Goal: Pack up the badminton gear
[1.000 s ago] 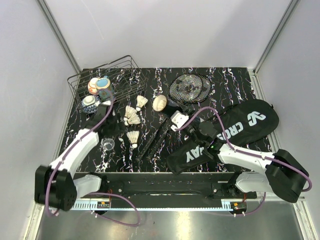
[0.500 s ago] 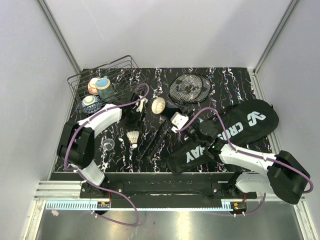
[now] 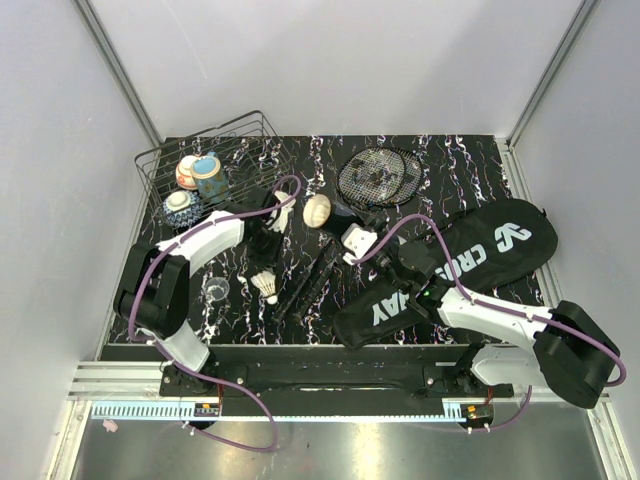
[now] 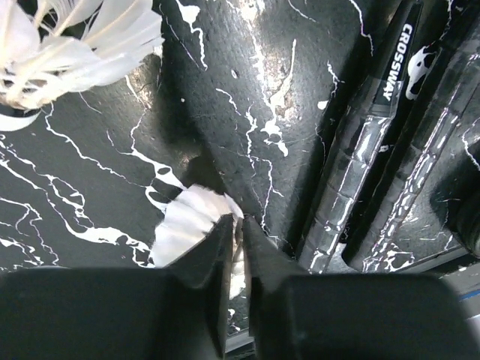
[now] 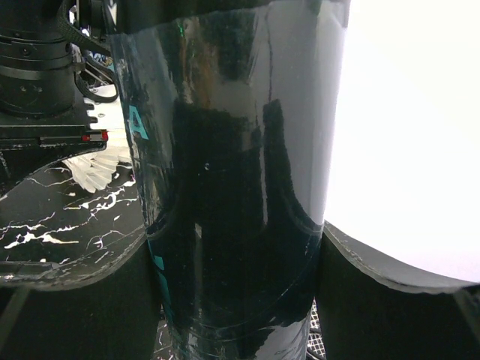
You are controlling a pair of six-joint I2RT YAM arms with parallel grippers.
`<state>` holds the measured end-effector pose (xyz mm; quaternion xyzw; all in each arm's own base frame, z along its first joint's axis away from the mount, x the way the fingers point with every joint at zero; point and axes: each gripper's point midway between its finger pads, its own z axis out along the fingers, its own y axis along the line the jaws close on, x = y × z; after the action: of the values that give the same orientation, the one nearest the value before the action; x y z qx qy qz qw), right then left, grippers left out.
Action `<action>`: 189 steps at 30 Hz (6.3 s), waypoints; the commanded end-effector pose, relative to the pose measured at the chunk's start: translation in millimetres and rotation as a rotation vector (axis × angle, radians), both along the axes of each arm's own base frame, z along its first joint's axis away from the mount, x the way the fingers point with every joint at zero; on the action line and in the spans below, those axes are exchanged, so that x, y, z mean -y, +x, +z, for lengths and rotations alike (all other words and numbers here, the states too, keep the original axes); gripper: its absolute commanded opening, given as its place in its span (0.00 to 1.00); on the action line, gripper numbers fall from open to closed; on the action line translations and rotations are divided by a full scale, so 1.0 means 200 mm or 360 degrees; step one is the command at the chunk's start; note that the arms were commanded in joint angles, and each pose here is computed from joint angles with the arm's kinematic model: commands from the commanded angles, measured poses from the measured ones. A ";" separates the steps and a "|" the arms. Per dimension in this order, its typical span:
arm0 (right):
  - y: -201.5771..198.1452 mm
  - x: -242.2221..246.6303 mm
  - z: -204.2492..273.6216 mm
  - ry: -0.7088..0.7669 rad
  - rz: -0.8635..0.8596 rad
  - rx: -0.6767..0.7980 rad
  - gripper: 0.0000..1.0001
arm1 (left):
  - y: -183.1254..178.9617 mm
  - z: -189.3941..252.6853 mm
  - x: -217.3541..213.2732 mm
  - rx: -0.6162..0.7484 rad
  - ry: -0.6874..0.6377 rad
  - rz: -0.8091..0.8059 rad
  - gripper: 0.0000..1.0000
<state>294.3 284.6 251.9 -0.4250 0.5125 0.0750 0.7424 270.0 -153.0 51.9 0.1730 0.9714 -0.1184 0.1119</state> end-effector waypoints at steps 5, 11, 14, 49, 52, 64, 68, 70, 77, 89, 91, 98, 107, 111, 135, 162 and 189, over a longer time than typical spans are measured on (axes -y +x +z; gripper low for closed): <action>0.01 -0.03 -0.04 0.0039 0.0034 -0.0090 0.47 | 0.02 0.41 0.02 0.0303 -0.0149 0.0129 0.00; -0.04 -0.10 -0.06 0.0001 0.0179 -0.0120 0.48 | 0.04 1.19 -0.04 0.1037 -0.0560 0.0498 0.00; -0.05 -0.13 -0.06 -0.0007 0.0230 -0.0136 0.48 | -0.07 1.53 0.00 0.1328 -0.0954 0.0451 0.00; -0.09 -0.21 0.06 0.0120 0.0378 -0.0104 0.44 | -0.11 1.69 0.29 0.1509 -0.1378 0.0259 0.00; -0.10 -0.24 0.13 0.0136 0.0426 -0.0083 0.43 | -0.11 1.68 0.30 0.1495 -0.1385 0.0253 0.00; -0.07 -0.35 0.29 0.0189 0.0512 0.0007 0.42 | -0.17 1.76 0.43 0.1356 -0.1493 0.0048 0.04; -0.02 -0.34 0.23 0.0181 0.0448 0.0018 0.42 | -0.26 1.81 0.49 0.1246 -0.1565 -0.0135 0.53; -0.01 -0.33 0.19 0.0155 0.0415 0.0012 0.42 | -0.30 1.85 0.44 0.1306 -0.1562 -0.0138 0.69; -0.04 -0.29 0.19 0.0199 0.0406 0.0042 0.43 | -0.28 1.74 0.29 0.1296 -0.1365 0.0107 0.76; -0.07 -0.29 0.18 0.0212 0.0452 0.0028 0.43 | -0.20 1.52 0.43 0.0902 -0.1376 0.0057 0.58; -0.08 -0.30 0.18 0.0214 0.0465 0.0024 0.42 | -0.19 1.47 0.51 0.0756 -0.1415 -0.0012 0.65; -0.05 -0.30 0.16 0.0198 0.0437 0.0001 0.42 | -0.17 1.41 0.60 0.0690 -0.1428 -0.0086 0.71; -0.03 -0.26 0.12 0.0193 0.0357 0.0001 0.42 | -0.13 1.65 0.08 0.1325 -0.1064 0.0416 0.99; -0.02 -0.25 0.12 0.0207 0.0324 0.0000 0.42 | -0.10 1.54 -0.20 0.1442 -0.0837 0.0869 0.99; -0.01 -0.14 0.13 0.0307 0.0192 0.0028 0.44 | 0.42 0.33 -0.17 0.0616 0.0336 0.1450 0.96; -0.01 -0.14 0.11 0.0298 0.0194 0.0009 0.44 | 0.45 0.16 -0.22 0.0681 0.0466 0.1480 0.15; -0.19 -0.27 0.08 0.0221 0.0590 -0.0002 0.44 | -0.32 1.67 0.26 0.0866 -0.1604 -0.0082 0.00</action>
<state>263.1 340.2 243.2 -0.4787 0.4495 0.2282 0.7188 232.4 -177.2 369.5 0.0634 0.7681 -0.4281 0.4719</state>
